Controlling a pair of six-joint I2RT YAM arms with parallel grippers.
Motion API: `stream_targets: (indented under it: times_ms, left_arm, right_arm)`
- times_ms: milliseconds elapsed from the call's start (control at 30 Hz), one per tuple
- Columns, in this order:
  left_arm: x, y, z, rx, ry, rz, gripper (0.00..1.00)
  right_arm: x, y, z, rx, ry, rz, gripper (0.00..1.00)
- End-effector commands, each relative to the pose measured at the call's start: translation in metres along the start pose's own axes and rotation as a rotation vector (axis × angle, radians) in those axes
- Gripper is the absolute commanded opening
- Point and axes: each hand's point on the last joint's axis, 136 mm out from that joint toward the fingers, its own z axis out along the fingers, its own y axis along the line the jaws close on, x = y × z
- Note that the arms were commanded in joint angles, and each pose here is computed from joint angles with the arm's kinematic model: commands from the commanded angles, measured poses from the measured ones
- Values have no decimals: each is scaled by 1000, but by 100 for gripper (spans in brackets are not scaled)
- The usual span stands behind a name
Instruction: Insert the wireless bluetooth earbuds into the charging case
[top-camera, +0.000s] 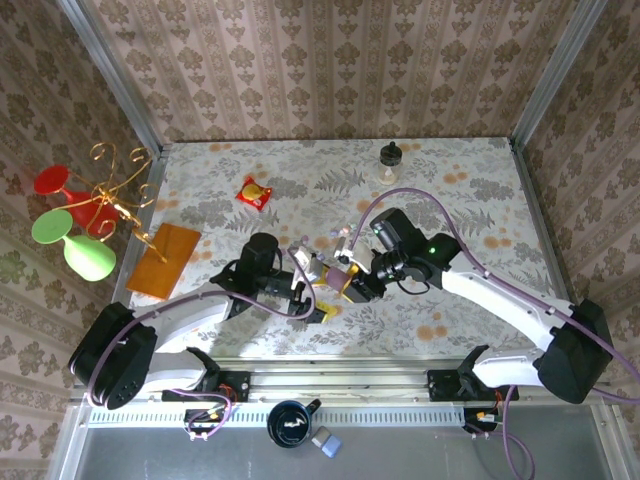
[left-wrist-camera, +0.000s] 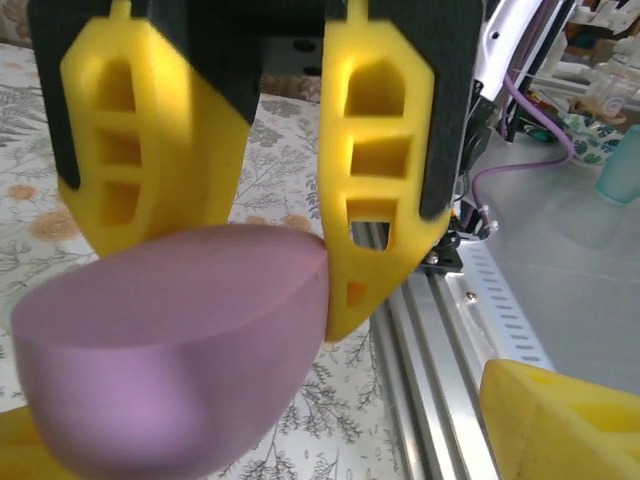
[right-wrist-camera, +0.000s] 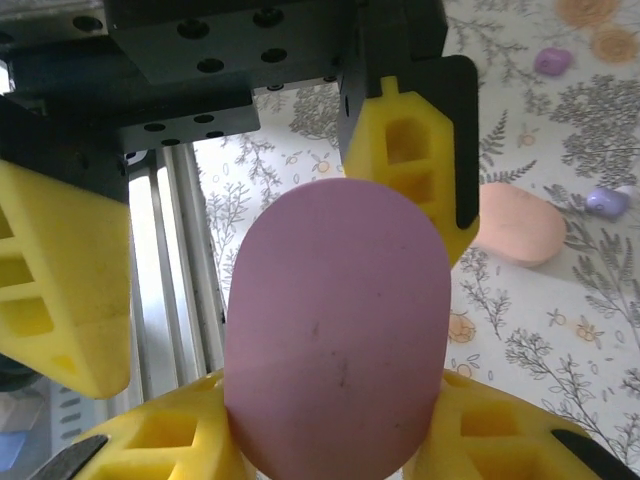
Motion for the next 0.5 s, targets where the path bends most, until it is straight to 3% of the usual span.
stream_targets:
  times_ms: [0,200,467]
  left_arm:
    - [-16,-9,0,56,-42,-5,74]
    - [-22,-13,-1,71,-69,4,61]
    - [-26,-13,-2,65,-94,14,60]
  right_arm:
    - [-6,13,-2,-72,-3,-39,32]
    - [-7,21,-4,-104,-23,-61,31]
    - [-6,31,-8,-143,-42,-77,30]
